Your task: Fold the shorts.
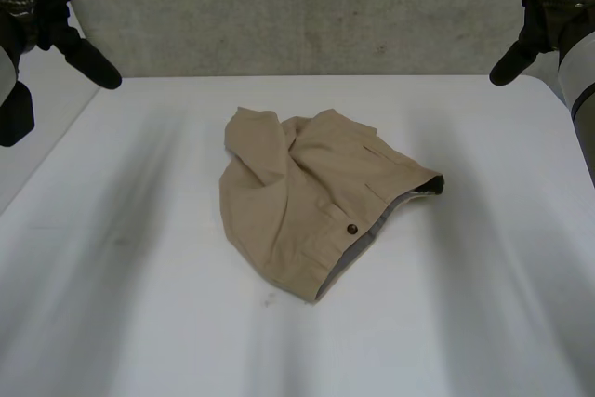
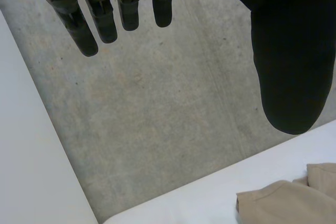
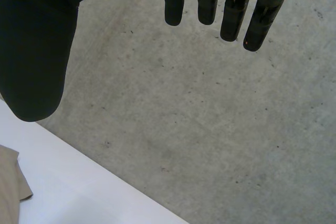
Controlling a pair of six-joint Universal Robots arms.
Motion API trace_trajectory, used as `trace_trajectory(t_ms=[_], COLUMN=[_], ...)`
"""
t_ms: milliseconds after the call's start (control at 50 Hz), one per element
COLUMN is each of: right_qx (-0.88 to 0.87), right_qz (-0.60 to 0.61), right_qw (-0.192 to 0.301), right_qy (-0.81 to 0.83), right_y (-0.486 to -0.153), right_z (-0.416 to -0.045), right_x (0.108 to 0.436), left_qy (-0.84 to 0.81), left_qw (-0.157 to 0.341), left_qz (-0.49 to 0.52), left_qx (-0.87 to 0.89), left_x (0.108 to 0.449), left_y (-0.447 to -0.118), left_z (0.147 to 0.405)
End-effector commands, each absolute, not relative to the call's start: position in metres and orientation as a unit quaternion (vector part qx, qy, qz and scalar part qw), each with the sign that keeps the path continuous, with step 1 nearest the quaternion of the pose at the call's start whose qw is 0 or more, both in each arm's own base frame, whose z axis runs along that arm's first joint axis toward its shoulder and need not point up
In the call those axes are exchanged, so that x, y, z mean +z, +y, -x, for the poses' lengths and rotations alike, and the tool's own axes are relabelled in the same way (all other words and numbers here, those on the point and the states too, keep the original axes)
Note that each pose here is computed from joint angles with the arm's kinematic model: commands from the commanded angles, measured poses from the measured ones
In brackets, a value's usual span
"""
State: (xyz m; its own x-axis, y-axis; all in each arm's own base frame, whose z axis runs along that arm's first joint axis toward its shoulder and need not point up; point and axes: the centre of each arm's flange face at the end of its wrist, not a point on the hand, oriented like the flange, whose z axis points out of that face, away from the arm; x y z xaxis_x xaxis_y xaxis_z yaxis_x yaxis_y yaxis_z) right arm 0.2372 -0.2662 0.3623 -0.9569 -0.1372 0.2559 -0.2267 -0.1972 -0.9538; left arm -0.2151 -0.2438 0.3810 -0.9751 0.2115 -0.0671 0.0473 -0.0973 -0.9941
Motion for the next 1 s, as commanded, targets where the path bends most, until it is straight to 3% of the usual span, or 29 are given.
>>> trace_trajectory(t_ms=[20, 260, 540, 660, 740, 880, 1000], right_qx=[0.759, 0.725, 0.702, 0.605, 0.548, 0.527, 0.505], right_qz=[-0.157, -0.219, -0.255, -0.432, -0.477, -0.388, -0.337], right_qw=[0.022, -0.054, -0.079, -0.178, -0.219, -0.194, -0.224], right_qy=[-0.632, -0.650, -0.660, -0.645, -0.652, -0.731, -0.763], right_y=[-0.268, -0.268, -0.264, -0.212, -0.191, -0.207, -0.201], right_z=[-0.237, -0.241, -0.244, -0.290, -0.322, -0.340, -0.349], right_x=[0.361, 0.348, 0.339, 0.274, 0.230, 0.175, 0.152], left_qy=[-0.679, -0.690, -0.689, -0.687, -0.687, -0.692, -0.696], left_qw=[0.055, 0.077, 0.083, 0.084, 0.084, 0.083, 0.082], left_qz=[0.100, 0.129, 0.135, 0.135, 0.136, 0.137, 0.137], left_qx=[0.725, 0.708, 0.708, 0.709, 0.709, 0.704, 0.700], left_x=[0.373, 0.360, 0.360, 0.361, 0.360, 0.355, 0.352], left_y=[-0.248, -0.250, -0.252, -0.253, -0.253, -0.256, -0.258], left_z=[0.217, 0.229, 0.229, 0.228, 0.229, 0.230, 0.230])
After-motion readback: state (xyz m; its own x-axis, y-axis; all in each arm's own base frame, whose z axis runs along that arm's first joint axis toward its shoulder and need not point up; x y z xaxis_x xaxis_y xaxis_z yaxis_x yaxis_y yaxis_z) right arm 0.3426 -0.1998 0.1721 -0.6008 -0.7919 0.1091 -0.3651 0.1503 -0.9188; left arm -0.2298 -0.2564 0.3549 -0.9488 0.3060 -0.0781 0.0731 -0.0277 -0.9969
